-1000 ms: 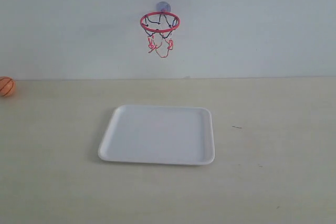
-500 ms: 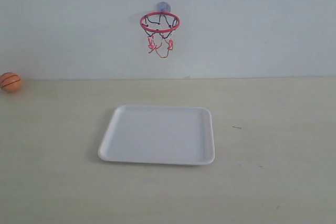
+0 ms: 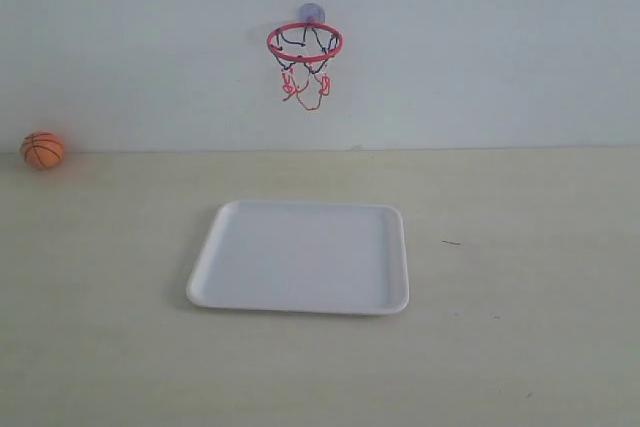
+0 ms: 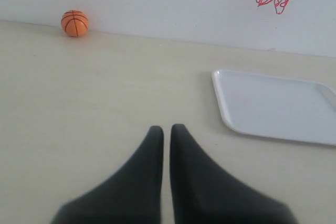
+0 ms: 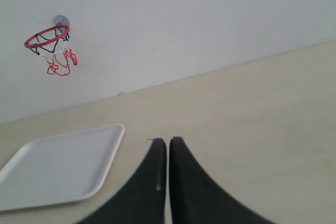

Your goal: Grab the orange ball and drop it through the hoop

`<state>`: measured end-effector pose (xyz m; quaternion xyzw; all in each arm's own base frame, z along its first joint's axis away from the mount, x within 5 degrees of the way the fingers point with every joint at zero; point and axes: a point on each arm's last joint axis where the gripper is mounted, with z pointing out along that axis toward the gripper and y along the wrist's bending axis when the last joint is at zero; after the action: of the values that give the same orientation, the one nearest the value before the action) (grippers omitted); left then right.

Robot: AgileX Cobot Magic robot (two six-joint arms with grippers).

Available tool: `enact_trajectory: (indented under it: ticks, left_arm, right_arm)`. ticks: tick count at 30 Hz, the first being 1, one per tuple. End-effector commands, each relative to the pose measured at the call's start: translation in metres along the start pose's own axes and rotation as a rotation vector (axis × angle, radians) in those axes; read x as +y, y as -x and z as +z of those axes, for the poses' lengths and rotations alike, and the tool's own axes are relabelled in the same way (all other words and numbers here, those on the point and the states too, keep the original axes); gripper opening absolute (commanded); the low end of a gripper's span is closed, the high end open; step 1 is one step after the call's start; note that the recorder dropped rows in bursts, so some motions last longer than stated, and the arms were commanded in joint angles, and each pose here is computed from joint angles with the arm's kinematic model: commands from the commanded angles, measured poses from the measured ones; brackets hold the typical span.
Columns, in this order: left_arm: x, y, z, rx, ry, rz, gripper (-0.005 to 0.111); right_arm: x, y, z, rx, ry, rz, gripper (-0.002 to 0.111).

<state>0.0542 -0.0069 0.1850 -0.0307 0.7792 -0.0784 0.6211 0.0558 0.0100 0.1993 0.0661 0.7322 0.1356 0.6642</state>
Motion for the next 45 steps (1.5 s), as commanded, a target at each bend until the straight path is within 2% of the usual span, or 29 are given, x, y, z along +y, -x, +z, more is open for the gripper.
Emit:
enact_trajectory:
  ticks: [1, 8, 15, 19, 24, 45]
  left_arm:
    - [0.000, 0.002, 0.000, -0.013, 0.000, -0.006, 0.004]
    - [0.000, 0.002, 0.000, -0.013, 0.000, -0.006, 0.004]
    - [0.000, 0.002, 0.000, -0.013, 0.000, -0.006, 0.004]
    - [0.000, 0.002, 0.000, -0.013, 0.000, -0.006, 0.004]
    - [0.000, 0.002, 0.000, -0.013, 0.000, -0.006, 0.004]
    - [0.000, 0.002, 0.000, -0.013, 0.000, -0.006, 0.004]
  right_arm:
    - [-0.006, -0.003, 0.000, 0.015, -0.056, 0.031, 0.001]
    - [-0.006, -0.003, 0.000, 0.021, -0.055, -0.012, 0.001]
    - [-0.004, -0.011, -0.001, 0.112, 0.002, -0.189, 0.001]
    - [-0.004, -0.015, -0.001, 0.158, 0.000, -0.190, 0.001]
    - [-0.005, -0.015, -0.001, 0.157, -0.018, -0.114, 0.001]
    - [-0.005, -0.015, -0.001, 0.156, -0.016, -0.144, 0.001]
